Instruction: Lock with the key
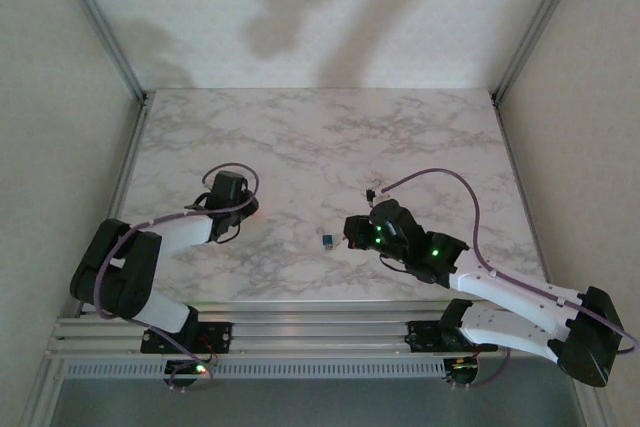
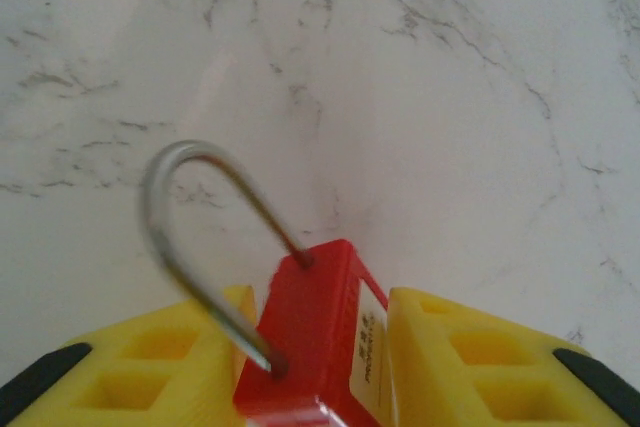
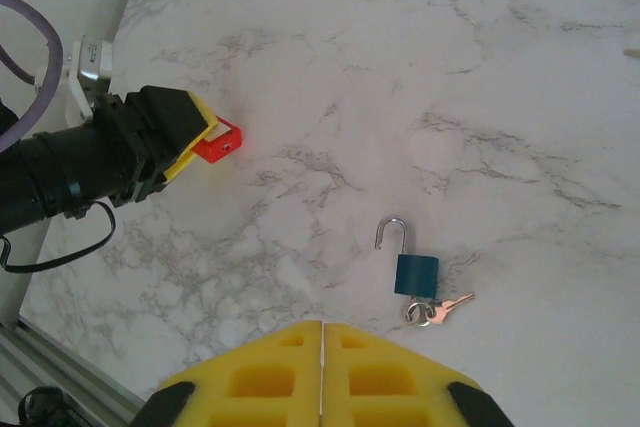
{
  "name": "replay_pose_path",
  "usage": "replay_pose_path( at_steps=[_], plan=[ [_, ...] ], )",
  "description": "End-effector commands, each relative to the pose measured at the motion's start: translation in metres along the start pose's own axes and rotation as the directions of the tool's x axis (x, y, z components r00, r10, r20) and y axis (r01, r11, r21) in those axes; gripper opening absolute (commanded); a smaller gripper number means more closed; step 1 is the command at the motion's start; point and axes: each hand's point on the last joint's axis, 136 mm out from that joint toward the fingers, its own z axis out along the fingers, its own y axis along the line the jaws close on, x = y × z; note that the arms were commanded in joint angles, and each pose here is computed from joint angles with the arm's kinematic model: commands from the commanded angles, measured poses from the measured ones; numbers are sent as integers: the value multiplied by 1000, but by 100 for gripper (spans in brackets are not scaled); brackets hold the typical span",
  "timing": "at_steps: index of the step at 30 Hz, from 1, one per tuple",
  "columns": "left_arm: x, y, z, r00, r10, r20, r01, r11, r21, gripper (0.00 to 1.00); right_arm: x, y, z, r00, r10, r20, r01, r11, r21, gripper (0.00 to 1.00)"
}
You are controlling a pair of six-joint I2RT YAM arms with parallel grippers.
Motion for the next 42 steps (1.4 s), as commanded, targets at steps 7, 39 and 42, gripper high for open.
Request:
replay_pose_path(
  at_steps=[7, 39, 42],
  plan=[
    [-2, 7, -1, 1000, -16, 10, 16, 1000, 18, 43, 4, 2, -2, 1000, 6, -2, -6, 1000, -14, 0],
    [-82, -1, -152, 916, -192, 353, 143, 977, 160, 100, 36, 54, 123, 865, -224, -449, 288, 954, 79, 0],
    [-85, 2, -173, 912, -185, 366, 139, 979, 149, 99, 36, 57, 145, 828, -257, -498, 344, 935, 89, 0]
  ],
)
